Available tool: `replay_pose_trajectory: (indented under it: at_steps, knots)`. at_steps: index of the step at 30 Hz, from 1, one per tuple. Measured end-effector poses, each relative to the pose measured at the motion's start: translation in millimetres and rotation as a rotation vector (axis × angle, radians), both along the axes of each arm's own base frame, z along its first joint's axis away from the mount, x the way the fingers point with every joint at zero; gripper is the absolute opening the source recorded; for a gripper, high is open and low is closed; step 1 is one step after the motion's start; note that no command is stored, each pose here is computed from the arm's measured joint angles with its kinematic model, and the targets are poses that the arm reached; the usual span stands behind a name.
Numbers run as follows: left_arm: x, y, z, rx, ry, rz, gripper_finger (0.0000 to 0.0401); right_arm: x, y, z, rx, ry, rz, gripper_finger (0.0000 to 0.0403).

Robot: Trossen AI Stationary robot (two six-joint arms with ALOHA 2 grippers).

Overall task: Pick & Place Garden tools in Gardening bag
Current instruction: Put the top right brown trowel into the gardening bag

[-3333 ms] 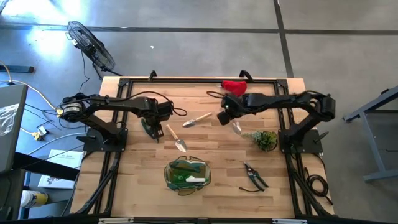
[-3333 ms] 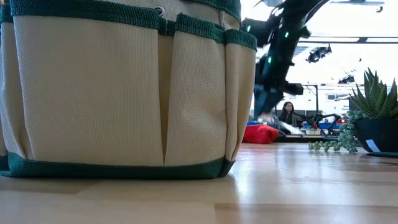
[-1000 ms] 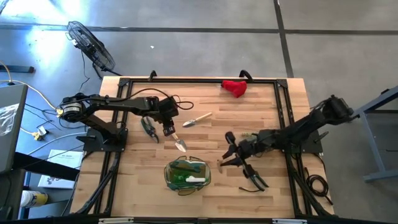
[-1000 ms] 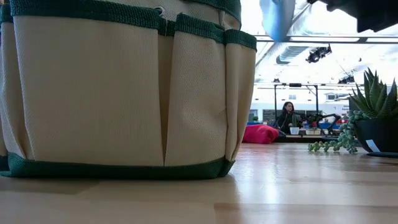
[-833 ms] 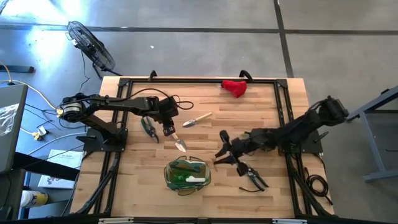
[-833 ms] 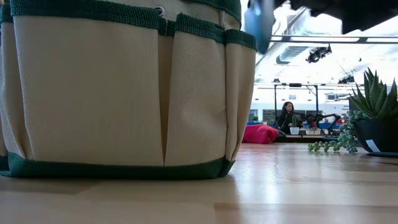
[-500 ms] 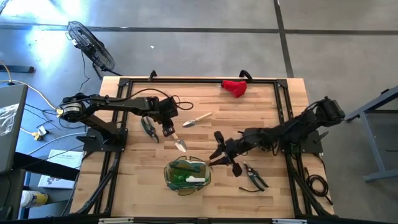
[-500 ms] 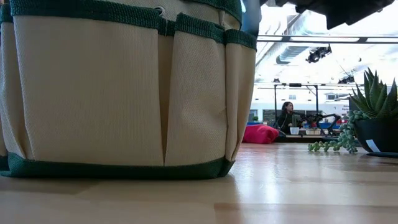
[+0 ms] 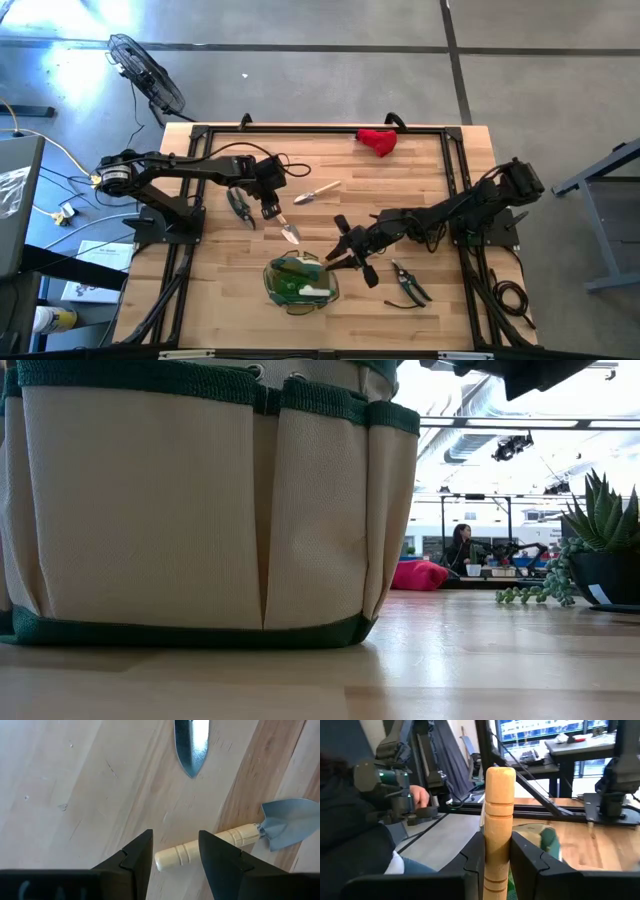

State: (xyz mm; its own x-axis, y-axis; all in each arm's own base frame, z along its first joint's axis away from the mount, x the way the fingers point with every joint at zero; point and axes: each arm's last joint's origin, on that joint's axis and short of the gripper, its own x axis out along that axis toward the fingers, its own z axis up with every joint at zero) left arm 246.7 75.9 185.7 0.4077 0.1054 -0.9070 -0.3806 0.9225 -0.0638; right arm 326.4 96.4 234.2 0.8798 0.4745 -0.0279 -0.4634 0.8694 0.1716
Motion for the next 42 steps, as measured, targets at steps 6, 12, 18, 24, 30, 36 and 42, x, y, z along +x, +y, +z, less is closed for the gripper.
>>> replay_pose_trajectory:
  at_steps: [6, 12, 18, 24, 30, 36, 42]
  knots:
    - [-0.2, -1.0, -0.2, -0.029, -0.003, -0.013, 0.0152, 9.5, 2.9, 5.3, 0.018, -0.001, 0.037, 0.0051]
    - [-2.2, -2.0, -1.1, -0.048, 0.017, -0.018, 0.0152, 12.1, 5.5, 11.7, 0.031, -0.005, 0.012, 0.0051]
    - [-2.3, -2.1, -1.2, -0.049, 0.018, -0.018, 0.0152, 14.1, 16.6, 20.4, 0.058, 0.027, 0.000, 0.0051]
    - [-2.2, -2.0, -1.1, -0.048, 0.017, -0.018, 0.0152, 13.8, 22.5, 21.3, 0.052, 0.051, -0.019, 0.0051]
    - [-1.7, -3.8, -1.0, -0.106, -0.001, -0.035, 0.0152, 15.0, 23.3, 18.0, 0.052, 0.065, -0.049, 0.0051]
    - [-1.0, -5.0, -0.6, -0.155, -0.018, -0.039, 0.0152, 22.6, 26.2, 0.8, 0.068, 0.108, -0.043, 0.0051]
    - [-1.2, -5.4, -0.6, -0.167, -0.018, -0.039, 0.0152, 24.1, 27.1, -1.7, 0.060, 0.099, -0.057, 0.0051]
